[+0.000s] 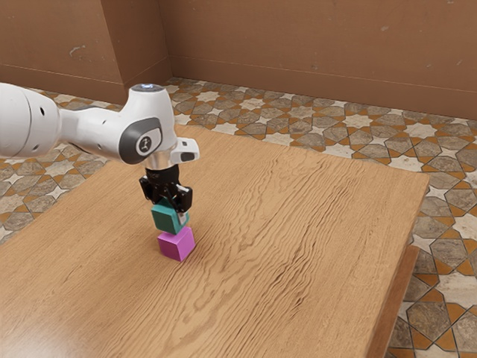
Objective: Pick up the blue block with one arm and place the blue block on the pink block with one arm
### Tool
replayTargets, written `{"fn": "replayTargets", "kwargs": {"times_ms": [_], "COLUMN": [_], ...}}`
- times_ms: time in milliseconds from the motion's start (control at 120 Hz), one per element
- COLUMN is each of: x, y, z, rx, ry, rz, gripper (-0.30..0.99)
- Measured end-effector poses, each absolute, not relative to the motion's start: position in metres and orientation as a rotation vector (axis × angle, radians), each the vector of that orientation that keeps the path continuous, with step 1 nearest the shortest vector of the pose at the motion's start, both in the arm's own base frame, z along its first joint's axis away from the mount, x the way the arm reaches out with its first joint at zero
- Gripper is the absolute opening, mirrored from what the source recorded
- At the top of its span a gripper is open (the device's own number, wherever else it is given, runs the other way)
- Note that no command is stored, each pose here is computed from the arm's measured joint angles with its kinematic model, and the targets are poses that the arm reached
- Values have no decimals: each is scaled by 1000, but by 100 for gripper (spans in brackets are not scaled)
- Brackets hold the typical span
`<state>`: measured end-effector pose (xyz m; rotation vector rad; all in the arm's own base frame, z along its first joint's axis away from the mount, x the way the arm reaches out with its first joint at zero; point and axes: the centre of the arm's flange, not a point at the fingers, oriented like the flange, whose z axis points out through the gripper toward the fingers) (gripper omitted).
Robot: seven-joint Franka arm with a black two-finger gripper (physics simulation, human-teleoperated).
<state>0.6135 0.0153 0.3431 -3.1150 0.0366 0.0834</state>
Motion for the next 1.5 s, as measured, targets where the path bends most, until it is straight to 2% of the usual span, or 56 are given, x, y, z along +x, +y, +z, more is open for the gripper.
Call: {"fn": "replayTargets", "kwargs": {"times_ms": [367, 1283, 1500], "x": [609, 601, 602], "y": [7, 2, 7], "z": [351, 329, 326], "rx": [-3102, -3094, -3105], "ry": [20, 21, 14], "rz": [69, 99, 99], "gripper": [38, 38, 56]}}
